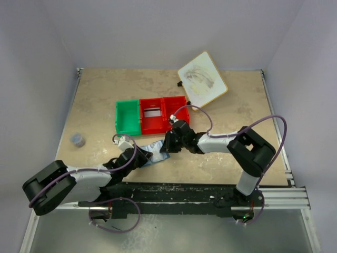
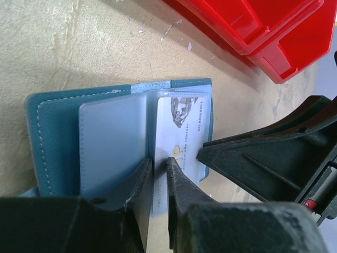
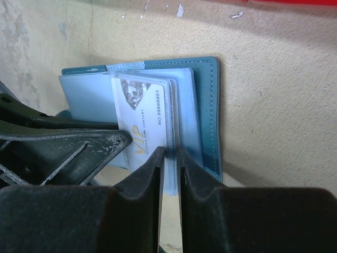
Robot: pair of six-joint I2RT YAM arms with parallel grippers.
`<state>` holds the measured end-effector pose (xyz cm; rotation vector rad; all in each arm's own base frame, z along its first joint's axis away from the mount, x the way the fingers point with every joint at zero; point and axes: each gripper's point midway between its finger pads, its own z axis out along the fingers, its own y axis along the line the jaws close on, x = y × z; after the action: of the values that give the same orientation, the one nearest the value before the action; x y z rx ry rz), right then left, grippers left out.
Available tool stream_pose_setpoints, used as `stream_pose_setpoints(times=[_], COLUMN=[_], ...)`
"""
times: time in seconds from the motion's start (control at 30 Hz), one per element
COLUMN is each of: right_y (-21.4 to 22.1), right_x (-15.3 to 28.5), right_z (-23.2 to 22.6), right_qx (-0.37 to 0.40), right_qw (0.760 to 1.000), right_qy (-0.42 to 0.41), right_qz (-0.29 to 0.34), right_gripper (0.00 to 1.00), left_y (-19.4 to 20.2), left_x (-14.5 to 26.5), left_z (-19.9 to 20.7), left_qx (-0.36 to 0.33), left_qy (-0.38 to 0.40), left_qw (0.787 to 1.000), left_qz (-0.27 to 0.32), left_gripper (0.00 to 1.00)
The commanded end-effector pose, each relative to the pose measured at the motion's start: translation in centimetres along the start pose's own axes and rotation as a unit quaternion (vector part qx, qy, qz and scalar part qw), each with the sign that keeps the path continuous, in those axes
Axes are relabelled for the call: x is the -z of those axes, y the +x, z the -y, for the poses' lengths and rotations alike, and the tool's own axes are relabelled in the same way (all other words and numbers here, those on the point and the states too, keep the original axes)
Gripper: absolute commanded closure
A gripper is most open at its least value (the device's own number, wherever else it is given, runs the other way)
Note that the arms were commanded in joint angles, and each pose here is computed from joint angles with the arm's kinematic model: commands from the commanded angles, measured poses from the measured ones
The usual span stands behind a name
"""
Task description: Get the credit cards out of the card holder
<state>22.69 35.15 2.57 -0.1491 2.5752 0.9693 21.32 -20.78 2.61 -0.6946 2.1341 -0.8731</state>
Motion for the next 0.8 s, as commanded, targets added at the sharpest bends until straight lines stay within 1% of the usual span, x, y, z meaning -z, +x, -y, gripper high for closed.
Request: stream_pose_setpoints(times=[0.0, 0.1, 0.27, 0.43, 0.77], right_y=[1.9, 2.0, 2.5, 1.8, 1.9], right_x=[-0.6, -0.7, -0.6, -0.9, -1.1], right_z=[0.4, 1.1, 2.3, 2.5, 2.6], right_qx=[0.000, -0.005, -0.015, -0.004, -0.007], right_qw=[0.999, 0.999, 0.997, 0.997, 0.996], right_qy=[0.009, 0.028, 0.057, 0.074, 0.077], right_qz=[-0.031, -0.032, -0.043, -0.037, -0.040], right_gripper=[0.82, 0.81, 0.79, 0.79, 0.80], left_y=[-0.5, -0.6, -0.9, -1.1, -1.5], left_x=[0.4, 0.6, 1.2, 1.8, 2.7], left_z=[2.2, 1.8, 0.3, -1.0, -3.0], left_qx=[-0.008, -0.016, -0.021, -0.040, -0.045], left_qy=[0.046, 0.037, 0.017, -0.005, -0.031], left_qw=[0.999, 0.999, 1.000, 0.999, 0.998], left_qz=[0.002, 0.003, 0.011, 0.014, 0.022], left_gripper=[0.91, 1.00, 1.00, 1.00, 1.00])
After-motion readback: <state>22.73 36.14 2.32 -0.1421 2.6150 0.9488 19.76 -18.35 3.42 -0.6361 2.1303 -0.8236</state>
